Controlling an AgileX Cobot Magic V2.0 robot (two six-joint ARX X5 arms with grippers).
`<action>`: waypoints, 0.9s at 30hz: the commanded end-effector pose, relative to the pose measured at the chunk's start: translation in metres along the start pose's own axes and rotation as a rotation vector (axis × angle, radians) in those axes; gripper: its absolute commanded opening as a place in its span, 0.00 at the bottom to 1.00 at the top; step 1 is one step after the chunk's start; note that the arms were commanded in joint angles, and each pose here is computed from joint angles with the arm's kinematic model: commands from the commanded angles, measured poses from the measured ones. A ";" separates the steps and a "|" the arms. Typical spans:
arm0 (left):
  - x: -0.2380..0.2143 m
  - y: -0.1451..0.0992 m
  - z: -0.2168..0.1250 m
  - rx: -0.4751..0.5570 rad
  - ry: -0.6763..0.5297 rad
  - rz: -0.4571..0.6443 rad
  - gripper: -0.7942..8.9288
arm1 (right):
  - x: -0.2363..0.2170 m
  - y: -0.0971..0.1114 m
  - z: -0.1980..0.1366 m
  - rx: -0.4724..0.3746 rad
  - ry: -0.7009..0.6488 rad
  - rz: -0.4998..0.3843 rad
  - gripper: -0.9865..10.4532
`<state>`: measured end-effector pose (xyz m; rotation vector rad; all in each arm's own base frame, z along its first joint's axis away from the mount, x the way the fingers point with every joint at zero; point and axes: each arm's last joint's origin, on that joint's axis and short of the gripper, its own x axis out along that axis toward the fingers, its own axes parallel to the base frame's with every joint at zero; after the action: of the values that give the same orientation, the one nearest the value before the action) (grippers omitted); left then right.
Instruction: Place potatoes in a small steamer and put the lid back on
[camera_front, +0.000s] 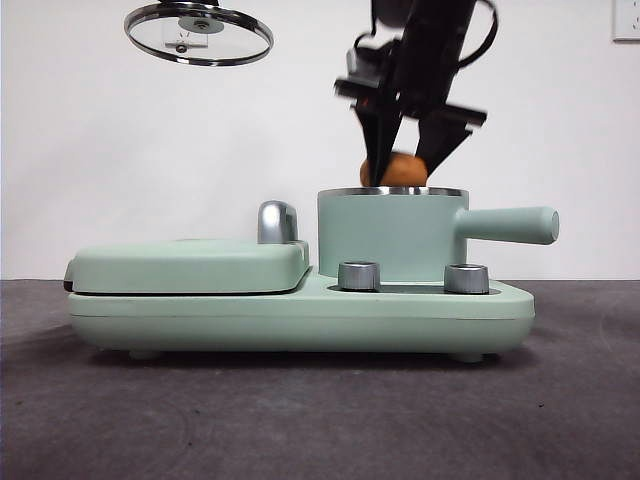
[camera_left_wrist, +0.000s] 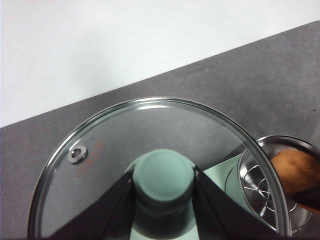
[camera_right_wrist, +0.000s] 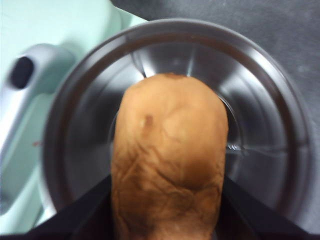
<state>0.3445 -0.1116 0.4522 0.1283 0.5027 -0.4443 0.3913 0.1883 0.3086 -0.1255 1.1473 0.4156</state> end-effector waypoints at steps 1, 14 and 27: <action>-0.005 -0.001 0.008 0.008 -0.044 -0.001 0.16 | 0.014 0.002 0.006 -0.025 0.014 0.005 0.24; -0.005 -0.001 0.008 0.007 -0.042 -0.002 0.16 | 0.032 0.000 0.000 -0.021 0.117 -0.006 0.29; -0.005 -0.002 0.008 -0.017 -0.039 -0.004 0.16 | 0.014 -0.002 0.004 0.003 0.092 -0.006 0.50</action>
<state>0.3438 -0.1116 0.4509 0.1215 0.5194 -0.4426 0.3983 0.1889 0.2906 -0.1556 1.2674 0.4007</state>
